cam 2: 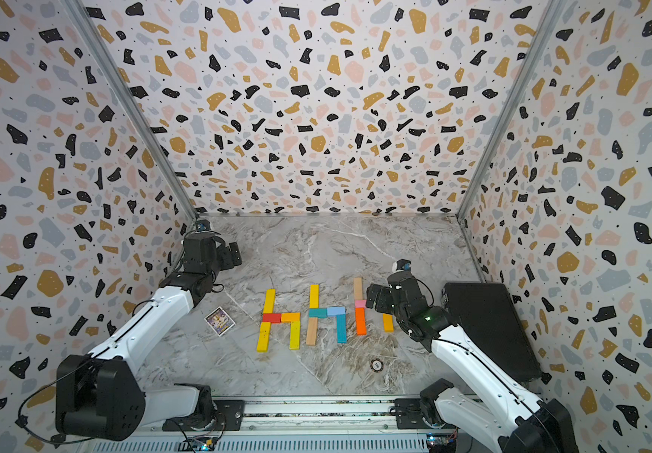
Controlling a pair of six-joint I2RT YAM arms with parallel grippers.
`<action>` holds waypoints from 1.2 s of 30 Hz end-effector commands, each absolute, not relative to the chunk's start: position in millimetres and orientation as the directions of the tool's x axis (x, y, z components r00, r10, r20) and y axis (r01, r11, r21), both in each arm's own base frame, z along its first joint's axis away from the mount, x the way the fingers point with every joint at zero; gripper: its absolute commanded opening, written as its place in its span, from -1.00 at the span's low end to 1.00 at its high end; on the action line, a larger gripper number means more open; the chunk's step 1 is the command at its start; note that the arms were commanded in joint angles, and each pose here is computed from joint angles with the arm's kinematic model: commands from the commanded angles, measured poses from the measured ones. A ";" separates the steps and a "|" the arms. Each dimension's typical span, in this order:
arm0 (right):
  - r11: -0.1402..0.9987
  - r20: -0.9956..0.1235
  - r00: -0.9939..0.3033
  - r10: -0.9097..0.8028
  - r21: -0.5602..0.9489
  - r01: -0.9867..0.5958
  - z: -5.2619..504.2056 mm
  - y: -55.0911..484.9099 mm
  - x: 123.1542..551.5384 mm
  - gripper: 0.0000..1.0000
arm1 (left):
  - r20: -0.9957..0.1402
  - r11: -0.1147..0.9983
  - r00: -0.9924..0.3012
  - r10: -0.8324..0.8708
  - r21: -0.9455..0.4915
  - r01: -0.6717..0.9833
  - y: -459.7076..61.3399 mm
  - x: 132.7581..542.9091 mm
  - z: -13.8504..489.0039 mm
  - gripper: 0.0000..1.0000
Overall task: Assemble the letter h with building blocks
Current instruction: Reset both arms
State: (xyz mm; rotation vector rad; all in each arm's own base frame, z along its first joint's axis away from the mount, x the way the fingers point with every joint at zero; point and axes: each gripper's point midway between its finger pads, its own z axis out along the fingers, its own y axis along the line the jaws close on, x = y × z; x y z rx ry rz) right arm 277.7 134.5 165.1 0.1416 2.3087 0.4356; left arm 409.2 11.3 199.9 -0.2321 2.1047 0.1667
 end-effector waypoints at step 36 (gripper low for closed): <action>0.978 -0.827 -0.530 0.186 0.105 0.180 175.2 71.1 297.4 0.99 | -0.941 0.945 -0.331 -0.068 0.046 -0.325 57.7 365.3 83.3 0.98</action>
